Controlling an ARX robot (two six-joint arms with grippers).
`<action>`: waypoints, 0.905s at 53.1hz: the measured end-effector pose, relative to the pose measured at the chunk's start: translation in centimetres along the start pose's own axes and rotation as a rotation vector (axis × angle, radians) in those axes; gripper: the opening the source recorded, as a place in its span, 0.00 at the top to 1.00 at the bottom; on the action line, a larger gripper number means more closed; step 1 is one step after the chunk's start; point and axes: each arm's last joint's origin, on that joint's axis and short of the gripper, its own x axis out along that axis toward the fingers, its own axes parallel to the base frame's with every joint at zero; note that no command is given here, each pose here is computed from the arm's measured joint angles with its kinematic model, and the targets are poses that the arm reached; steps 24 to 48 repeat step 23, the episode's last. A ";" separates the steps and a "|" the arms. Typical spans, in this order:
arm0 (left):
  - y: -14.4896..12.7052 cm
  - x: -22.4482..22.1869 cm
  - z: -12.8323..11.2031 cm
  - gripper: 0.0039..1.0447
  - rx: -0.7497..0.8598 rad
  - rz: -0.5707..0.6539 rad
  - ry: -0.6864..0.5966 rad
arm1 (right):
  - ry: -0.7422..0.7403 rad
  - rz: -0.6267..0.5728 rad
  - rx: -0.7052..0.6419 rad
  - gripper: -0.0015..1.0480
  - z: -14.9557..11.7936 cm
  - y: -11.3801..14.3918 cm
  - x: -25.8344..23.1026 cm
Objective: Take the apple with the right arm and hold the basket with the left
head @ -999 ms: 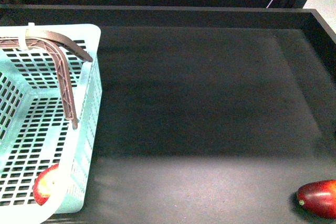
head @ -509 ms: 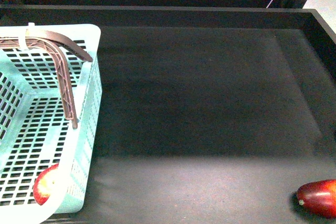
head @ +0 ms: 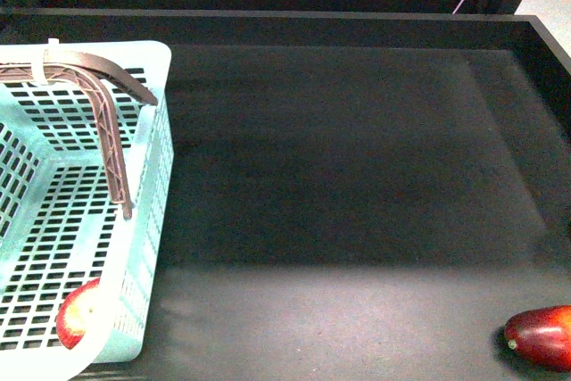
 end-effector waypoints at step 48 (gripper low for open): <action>0.0 0.0 0.0 0.06 0.002 0.000 0.000 | 0.000 0.000 0.000 0.08 0.0 0.0 0.0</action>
